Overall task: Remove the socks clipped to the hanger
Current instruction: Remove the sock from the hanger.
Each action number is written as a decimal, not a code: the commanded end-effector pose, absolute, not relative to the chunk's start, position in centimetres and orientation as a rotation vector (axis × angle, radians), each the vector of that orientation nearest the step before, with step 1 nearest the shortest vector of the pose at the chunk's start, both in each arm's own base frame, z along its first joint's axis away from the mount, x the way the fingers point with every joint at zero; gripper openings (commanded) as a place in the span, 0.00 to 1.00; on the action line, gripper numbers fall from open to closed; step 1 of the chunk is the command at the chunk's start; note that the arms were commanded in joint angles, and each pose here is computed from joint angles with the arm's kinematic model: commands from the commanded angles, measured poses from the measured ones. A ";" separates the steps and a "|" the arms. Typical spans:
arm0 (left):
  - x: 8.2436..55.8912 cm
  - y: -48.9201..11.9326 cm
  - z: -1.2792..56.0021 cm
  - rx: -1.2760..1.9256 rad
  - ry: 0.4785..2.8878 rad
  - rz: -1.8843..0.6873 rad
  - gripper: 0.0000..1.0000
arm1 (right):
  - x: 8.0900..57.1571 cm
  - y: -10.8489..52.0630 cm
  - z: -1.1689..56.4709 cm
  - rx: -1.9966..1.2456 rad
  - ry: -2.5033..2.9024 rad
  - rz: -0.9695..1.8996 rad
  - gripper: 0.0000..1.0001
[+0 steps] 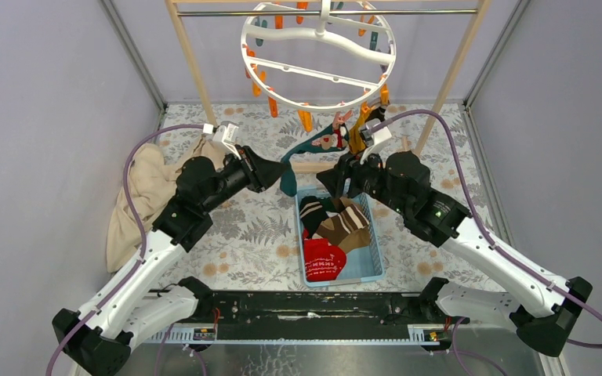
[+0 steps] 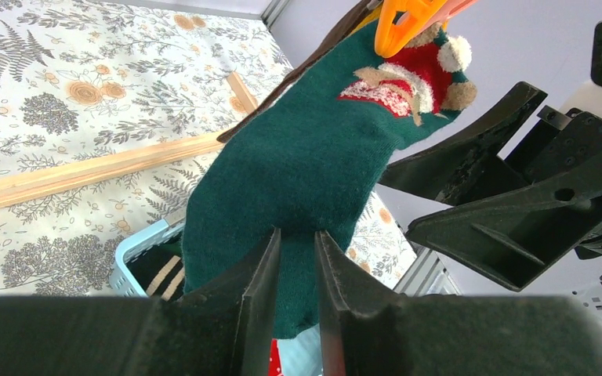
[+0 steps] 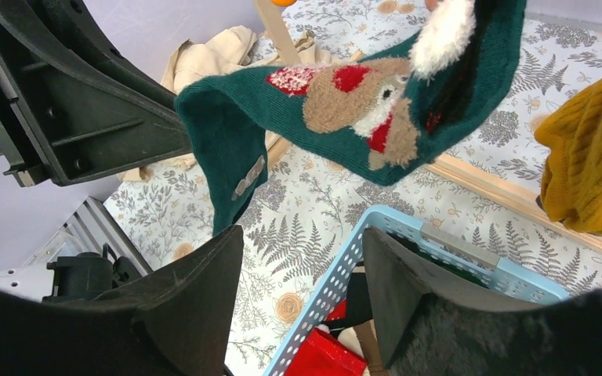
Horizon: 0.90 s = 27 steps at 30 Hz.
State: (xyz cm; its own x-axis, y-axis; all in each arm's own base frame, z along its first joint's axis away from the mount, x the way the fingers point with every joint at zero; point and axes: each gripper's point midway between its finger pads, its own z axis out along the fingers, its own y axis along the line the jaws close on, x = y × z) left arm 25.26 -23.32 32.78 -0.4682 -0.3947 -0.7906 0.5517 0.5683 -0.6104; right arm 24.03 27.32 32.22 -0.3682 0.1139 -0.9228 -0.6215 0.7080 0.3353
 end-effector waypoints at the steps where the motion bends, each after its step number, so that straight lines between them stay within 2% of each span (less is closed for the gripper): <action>1: 24.4 -23.5 35.8 0.155 1.661 -1.158 0.28 | 23.9 27.1 35.5 -0.382 1.714 0.852 0.64; 15: 23.4 -23.5 36.5 0.157 1.658 -1.196 0.26 | 25.8 20.3 42.6 -0.126 1.535 0.607 0.65; 27: 21.6 -23.7 36.9 0.168 1.653 -1.277 0.25 | 28.2 20.6 45.6 -0.004 1.481 0.586 0.65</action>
